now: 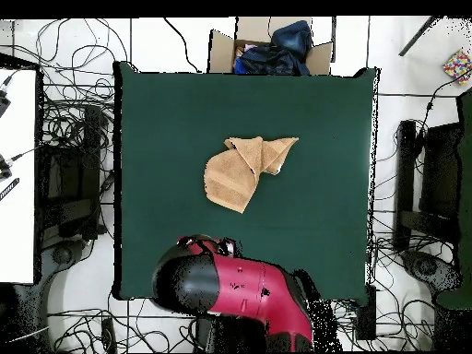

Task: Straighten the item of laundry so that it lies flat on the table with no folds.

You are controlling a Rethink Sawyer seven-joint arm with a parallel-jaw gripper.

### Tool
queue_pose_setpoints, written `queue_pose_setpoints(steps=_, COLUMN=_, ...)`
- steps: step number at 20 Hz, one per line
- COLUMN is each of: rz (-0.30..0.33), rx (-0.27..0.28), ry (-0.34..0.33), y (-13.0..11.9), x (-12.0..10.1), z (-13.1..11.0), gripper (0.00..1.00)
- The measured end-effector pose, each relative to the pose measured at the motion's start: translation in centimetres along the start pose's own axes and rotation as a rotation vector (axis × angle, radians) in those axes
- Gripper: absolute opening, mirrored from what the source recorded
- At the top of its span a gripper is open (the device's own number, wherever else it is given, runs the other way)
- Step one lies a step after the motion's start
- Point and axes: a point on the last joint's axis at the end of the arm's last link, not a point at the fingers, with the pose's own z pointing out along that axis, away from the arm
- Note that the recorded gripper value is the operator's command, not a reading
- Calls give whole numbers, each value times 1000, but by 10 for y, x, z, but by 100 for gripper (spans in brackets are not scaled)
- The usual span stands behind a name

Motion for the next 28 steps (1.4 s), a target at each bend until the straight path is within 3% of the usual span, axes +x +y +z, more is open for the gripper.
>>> queue_pose_setpoints(steps=4, rz=76, rx=33, ry=-17, y=-17, x=-5, z=12, gripper=100)
queue_pose_setpoints(steps=9, rz=178, rx=57, ry=-84, y=-36, x=-14, z=31, gripper=100)
queue_pose_setpoints(steps=15, rz=251, rx=67, ry=-142, y=-44, x=-23, z=51, gripper=100)
queue_pose_setpoints(steps=28, rz=324, rx=97, ry=-228, y=-61, x=-33, z=105, gripper=100)
